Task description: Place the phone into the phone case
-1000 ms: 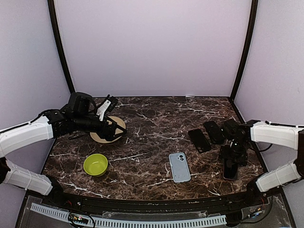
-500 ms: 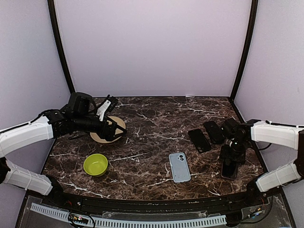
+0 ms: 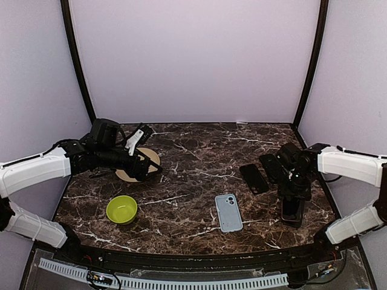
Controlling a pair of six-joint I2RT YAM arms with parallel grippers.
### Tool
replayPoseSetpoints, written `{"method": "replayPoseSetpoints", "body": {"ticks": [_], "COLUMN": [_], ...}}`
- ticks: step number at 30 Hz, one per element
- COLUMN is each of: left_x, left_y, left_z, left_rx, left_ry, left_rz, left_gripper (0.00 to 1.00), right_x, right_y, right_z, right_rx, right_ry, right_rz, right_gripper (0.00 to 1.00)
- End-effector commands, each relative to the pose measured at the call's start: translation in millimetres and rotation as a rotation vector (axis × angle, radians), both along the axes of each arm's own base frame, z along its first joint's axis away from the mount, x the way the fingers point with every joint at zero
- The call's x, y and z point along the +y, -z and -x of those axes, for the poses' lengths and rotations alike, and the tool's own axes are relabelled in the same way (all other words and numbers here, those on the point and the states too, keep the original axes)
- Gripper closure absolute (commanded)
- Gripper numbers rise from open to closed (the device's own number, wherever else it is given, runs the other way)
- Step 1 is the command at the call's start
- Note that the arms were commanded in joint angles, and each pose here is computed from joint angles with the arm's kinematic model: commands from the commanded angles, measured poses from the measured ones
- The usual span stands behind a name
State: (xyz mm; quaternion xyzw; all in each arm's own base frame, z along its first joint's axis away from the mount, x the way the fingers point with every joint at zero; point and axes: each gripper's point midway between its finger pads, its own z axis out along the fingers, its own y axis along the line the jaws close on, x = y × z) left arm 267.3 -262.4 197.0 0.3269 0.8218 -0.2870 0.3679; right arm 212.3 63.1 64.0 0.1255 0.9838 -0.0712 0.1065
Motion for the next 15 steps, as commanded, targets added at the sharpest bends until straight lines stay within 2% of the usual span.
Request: {"method": "replayPoseSetpoints", "body": {"ticks": [1, 5, 9, 15], "left_x": [-1.9, -2.6, -2.8, -3.6], "left_y": [5.7, 6.5, 6.4, 7.1], "left_z": [1.6, 2.2, 2.8, 3.7], "left_rx": [0.002, 0.008, 0.009, 0.014], "left_ry": [0.017, 0.022, 0.025, 0.03], "left_rz": [-0.008, -0.008, -0.007, -0.005], "left_gripper": [0.14, 0.14, 0.14, 0.14], "right_x": [12.0, 13.3, 16.3, 22.6], "right_y": [2.7, 24.3, 25.2, 27.3], "right_z": [-6.0, 5.8, 6.4, 9.1], "right_rx": [0.008, 0.102, 0.106, 0.125], "right_ry": [-0.058, -0.076, -0.082, -0.117], "right_rz": [-0.039, -0.029, -0.013, 0.061], "right_gripper": [0.6, 0.54, 0.38, 0.26]}}
